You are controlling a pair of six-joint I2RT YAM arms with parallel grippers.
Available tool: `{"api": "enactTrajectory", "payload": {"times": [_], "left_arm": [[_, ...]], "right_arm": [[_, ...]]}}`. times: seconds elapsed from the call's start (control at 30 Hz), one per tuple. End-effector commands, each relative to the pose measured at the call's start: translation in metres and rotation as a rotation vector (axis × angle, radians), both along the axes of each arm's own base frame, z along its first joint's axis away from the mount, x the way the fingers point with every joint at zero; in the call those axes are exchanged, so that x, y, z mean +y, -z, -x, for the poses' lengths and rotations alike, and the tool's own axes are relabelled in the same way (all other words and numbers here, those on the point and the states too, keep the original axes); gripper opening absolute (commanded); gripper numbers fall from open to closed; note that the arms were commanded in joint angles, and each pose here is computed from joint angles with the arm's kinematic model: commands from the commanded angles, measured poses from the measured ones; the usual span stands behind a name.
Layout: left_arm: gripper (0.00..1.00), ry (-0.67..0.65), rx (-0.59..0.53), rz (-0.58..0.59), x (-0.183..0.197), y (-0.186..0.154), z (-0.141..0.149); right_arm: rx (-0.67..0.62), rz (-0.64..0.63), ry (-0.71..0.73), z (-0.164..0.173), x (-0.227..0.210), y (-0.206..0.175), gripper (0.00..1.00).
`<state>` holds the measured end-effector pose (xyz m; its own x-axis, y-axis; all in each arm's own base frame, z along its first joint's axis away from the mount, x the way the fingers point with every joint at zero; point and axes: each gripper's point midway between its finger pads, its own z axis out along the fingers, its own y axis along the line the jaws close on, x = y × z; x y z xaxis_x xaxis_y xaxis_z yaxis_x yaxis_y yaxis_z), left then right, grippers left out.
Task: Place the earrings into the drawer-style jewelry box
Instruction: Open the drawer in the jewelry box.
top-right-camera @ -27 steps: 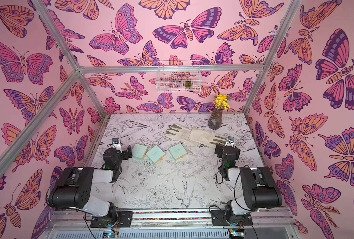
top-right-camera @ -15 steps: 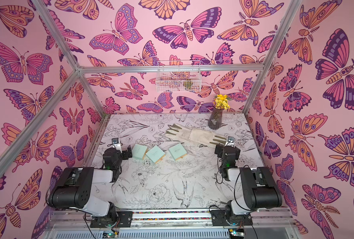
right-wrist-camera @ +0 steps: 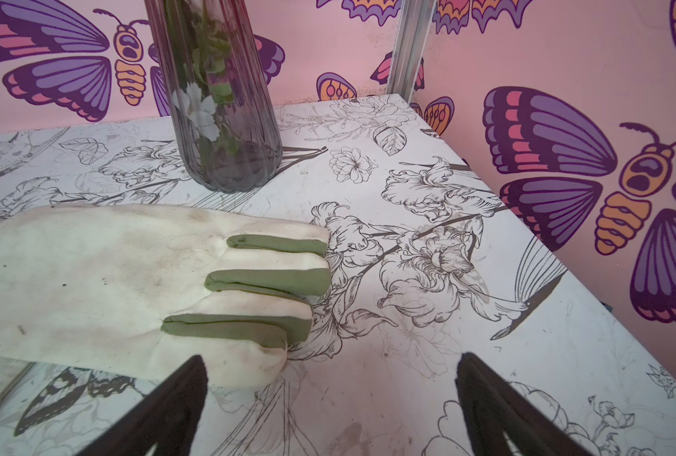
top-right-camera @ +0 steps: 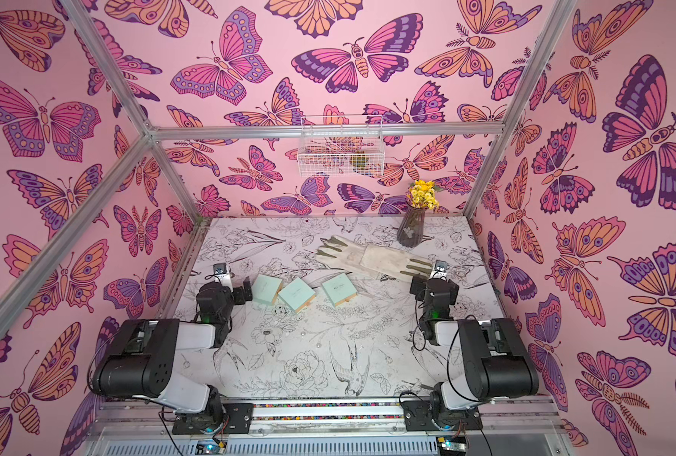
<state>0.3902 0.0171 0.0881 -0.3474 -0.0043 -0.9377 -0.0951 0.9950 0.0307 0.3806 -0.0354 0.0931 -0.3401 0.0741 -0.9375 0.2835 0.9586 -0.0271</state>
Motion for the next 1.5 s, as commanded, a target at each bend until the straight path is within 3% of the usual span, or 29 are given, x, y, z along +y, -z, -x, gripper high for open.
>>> {"api": "enactTrajectory", "payload": {"times": [0.0,0.17,0.27,0.4,0.53,0.63,0.77,0.93,1.07,1.2,1.47], "left_arm": [[0.99,0.006,-0.011,-0.015,-0.001,-0.003,0.000],[0.99,-0.084,-0.098,-0.127,-0.002,-0.045,0.027],[0.99,-0.134,-0.091,-0.159,-0.003,-0.072,0.045],[0.99,-0.252,-0.154,-0.011,0.001,-0.099,0.055],[0.99,-0.349,-0.029,0.174,0.004,-0.089,0.065],[0.99,-0.338,0.047,0.240,-0.004,-0.083,0.067],[0.99,-0.230,0.095,0.323,-0.028,-0.079,0.064],[0.99,-0.159,0.234,0.345,-0.050,-0.072,0.054],[0.99,-0.059,0.289,0.352,-0.080,-0.067,0.047],[0.99,0.052,0.329,0.312,-0.116,-0.063,0.044],[0.99,0.216,0.381,0.331,-0.165,-0.057,0.044]], "right_arm": [[-0.012,0.000,-0.006,-0.005,0.002,-0.005,0.99],[-0.065,0.013,-0.048,-0.001,0.008,-0.028,0.99],[-0.001,-0.021,0.000,0.012,0.002,-0.037,0.99],[-0.038,-0.131,0.071,0.024,-0.003,-0.062,0.99],[-0.085,-0.257,0.126,0.037,-0.005,-0.081,0.99],[-0.064,-0.333,0.162,0.047,-0.005,-0.087,0.99],[0.033,-0.398,0.257,0.061,-0.010,-0.085,0.99],[0.133,-0.426,0.102,0.049,0.018,-0.079,0.94],[0.198,-0.520,-0.146,0.037,0.064,-0.078,0.88],[0.234,-0.640,-0.339,0.030,0.111,-0.079,0.95],[0.316,-0.541,-0.578,0.039,0.195,-0.079,0.98]]}}
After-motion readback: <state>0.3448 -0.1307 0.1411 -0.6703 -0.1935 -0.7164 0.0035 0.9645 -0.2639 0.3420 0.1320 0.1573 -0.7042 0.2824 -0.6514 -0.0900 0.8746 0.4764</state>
